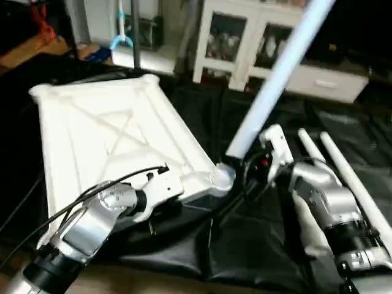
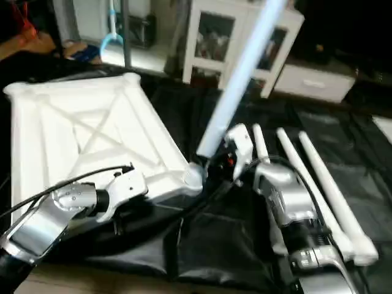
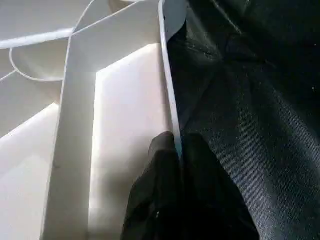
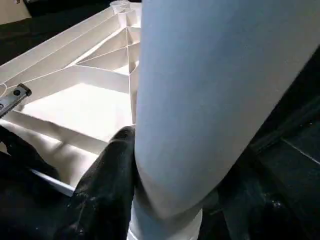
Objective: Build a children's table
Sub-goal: Insert table leg to table base
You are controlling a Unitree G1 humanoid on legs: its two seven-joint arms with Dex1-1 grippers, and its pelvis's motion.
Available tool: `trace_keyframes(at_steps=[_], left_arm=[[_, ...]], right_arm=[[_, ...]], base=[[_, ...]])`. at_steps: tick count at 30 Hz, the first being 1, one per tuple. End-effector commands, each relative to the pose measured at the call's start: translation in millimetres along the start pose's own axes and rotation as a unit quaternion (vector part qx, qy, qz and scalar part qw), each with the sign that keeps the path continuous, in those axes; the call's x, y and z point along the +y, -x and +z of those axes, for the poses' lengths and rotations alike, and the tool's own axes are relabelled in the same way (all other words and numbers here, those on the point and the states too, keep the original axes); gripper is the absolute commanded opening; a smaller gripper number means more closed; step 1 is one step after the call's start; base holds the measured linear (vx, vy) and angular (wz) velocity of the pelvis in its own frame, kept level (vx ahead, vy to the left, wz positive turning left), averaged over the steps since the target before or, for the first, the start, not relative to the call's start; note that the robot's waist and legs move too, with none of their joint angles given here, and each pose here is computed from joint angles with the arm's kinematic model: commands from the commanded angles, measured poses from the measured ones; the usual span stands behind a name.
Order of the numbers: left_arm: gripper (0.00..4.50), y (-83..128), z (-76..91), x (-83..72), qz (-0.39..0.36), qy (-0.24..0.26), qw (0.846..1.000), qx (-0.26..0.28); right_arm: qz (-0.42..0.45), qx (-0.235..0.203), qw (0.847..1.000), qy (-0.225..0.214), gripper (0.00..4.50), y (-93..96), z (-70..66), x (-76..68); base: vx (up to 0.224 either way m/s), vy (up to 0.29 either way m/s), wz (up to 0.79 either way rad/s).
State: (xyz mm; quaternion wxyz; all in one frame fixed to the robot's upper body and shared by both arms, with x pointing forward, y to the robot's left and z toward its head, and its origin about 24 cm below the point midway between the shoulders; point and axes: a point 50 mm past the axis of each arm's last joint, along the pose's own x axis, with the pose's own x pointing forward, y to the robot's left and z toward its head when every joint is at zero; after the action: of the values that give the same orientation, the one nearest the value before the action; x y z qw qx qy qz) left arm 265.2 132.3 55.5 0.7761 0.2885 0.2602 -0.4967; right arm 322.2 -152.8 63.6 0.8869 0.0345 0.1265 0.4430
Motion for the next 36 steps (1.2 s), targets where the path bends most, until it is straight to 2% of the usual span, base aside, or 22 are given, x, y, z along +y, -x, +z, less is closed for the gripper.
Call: trace_keyframes(at_steps=[1, 3, 9, 13, 18, 25, 36], left_arm=[[0.00, -7.9, 9.8, -17.7, -0.054, -0.027, 0.998, -0.027], [0.00, -8.0, 10.1, -17.5, -0.052, -0.026, 0.998, -0.029], [0.00, -7.8, 10.6, -17.6, -0.050, -0.035, 0.998, -0.032], [0.00, -8.0, 10.9, -17.4, -0.052, -0.043, 0.997, -0.030], [0.00, -8.2, 11.9, -17.3, -0.056, -0.046, 0.997, -0.032], [0.00, -8.5, 13.9, -17.5, -0.062, -0.053, 0.996, -0.036], [0.00, -8.1, 12.9, -19.5, -0.069, -0.053, 0.996, -0.034]], right_arm=[[-0.050, 0.044, 0.998, 0.004, 1.85, 14.5, -20.5, -10.4], [-0.046, 0.010, 0.999, -0.001, 1.85, 15.5, -15.2, -7.7], [-0.056, -0.030, 0.998, -0.007, 1.85, 26.0, -13.7, -4.4], [-0.052, -0.007, 0.999, 0.000, 1.85, 36.7, -22.0, -2.7], [-0.049, -0.006, 0.999, 0.020, 1.85, 42.3, -19.0, -2.0], [-0.029, -0.001, 0.998, 0.051, 1.85, 38.2, -10.5, 2.4], [0.009, 0.035, 0.998, 0.060, 1.85, 31.7, -13.0, 10.4]], base=[[0.060, -0.097, 0.18], [0.092, -0.127, -0.04], [0.044, -0.003, -0.13], [0.000, 0.000, 0.00], [0.000, 0.000, 0.00], [0.000, 0.000, 0.00], [0.000, 0.000, 0.00]])
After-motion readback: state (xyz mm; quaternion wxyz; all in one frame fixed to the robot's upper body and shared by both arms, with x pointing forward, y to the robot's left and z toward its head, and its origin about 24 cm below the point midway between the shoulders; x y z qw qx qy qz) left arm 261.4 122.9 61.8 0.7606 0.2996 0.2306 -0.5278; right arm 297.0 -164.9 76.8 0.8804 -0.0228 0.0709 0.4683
